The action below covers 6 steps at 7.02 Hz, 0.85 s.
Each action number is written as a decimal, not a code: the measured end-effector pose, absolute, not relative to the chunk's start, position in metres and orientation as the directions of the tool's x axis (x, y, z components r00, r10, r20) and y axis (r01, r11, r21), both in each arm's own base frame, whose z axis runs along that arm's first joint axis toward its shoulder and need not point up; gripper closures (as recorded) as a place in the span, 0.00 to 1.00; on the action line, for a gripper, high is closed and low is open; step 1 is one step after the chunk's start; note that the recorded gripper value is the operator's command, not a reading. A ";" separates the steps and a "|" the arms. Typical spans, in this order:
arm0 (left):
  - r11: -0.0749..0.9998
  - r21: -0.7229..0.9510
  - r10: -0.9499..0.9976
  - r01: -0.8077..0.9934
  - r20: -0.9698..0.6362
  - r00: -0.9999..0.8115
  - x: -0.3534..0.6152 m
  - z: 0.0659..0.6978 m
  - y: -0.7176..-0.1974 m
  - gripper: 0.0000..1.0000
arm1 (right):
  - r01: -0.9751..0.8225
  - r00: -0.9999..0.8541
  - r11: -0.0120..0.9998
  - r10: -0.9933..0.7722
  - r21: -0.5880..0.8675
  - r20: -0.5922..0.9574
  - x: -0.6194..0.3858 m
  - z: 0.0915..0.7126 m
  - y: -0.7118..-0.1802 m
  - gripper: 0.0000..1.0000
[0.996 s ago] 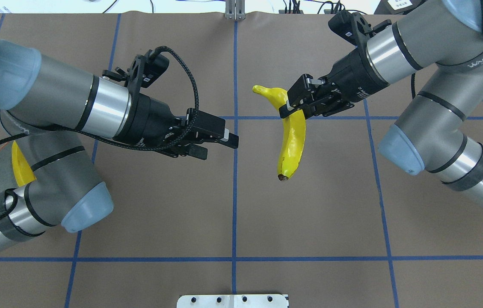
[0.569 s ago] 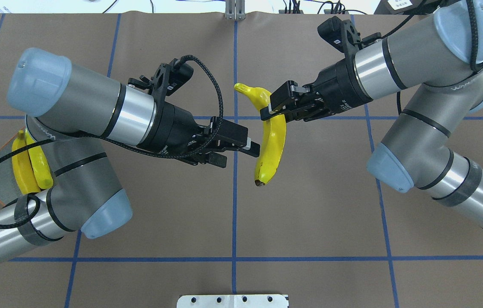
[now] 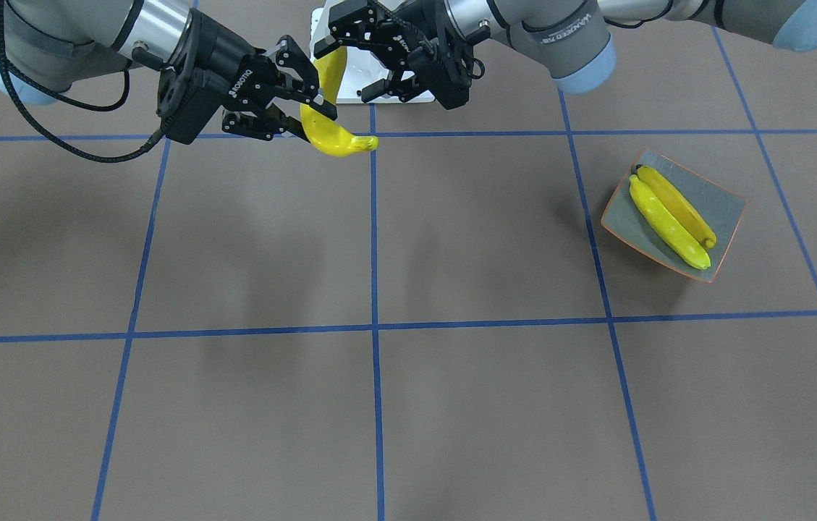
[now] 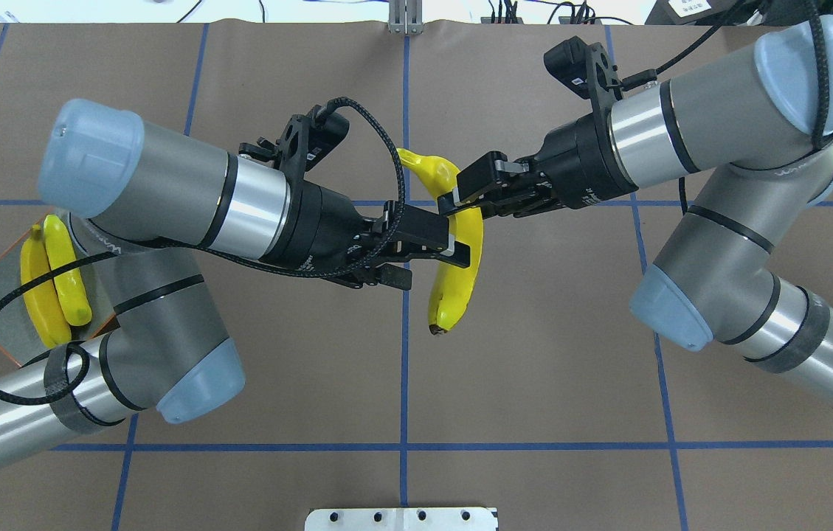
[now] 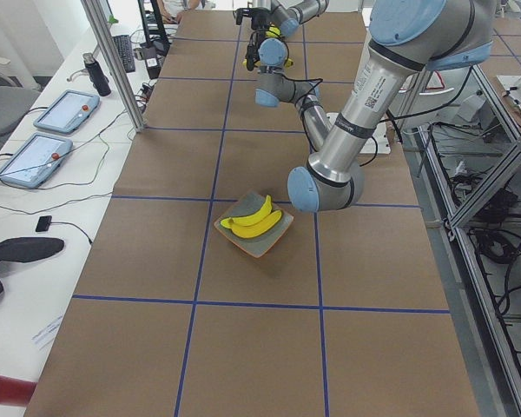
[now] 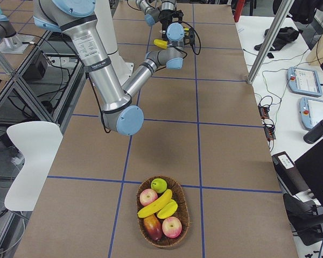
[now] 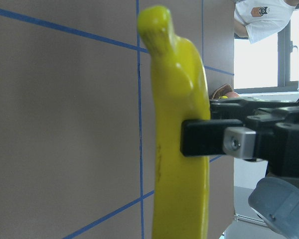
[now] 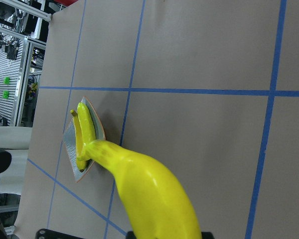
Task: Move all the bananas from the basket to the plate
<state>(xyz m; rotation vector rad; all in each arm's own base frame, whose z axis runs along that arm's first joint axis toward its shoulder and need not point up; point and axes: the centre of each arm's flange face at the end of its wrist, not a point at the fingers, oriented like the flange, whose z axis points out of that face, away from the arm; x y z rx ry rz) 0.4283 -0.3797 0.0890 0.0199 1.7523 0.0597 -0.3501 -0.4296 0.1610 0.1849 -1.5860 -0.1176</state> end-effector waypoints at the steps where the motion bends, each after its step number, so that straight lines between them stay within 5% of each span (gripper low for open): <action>1: 0.998 0.054 0.050 -0.016 -0.981 -0.190 0.429 0.087 -0.378 0.01 | -0.043 -0.025 0.979 -0.198 0.197 0.980 -0.355 0.160 -0.425 1.00; 6: 0.999 0.052 0.050 -0.009 -0.980 -0.192 0.435 0.088 -0.377 0.13 | -0.039 -0.044 0.978 -0.209 0.207 0.977 -0.354 0.156 -0.416 1.00</action>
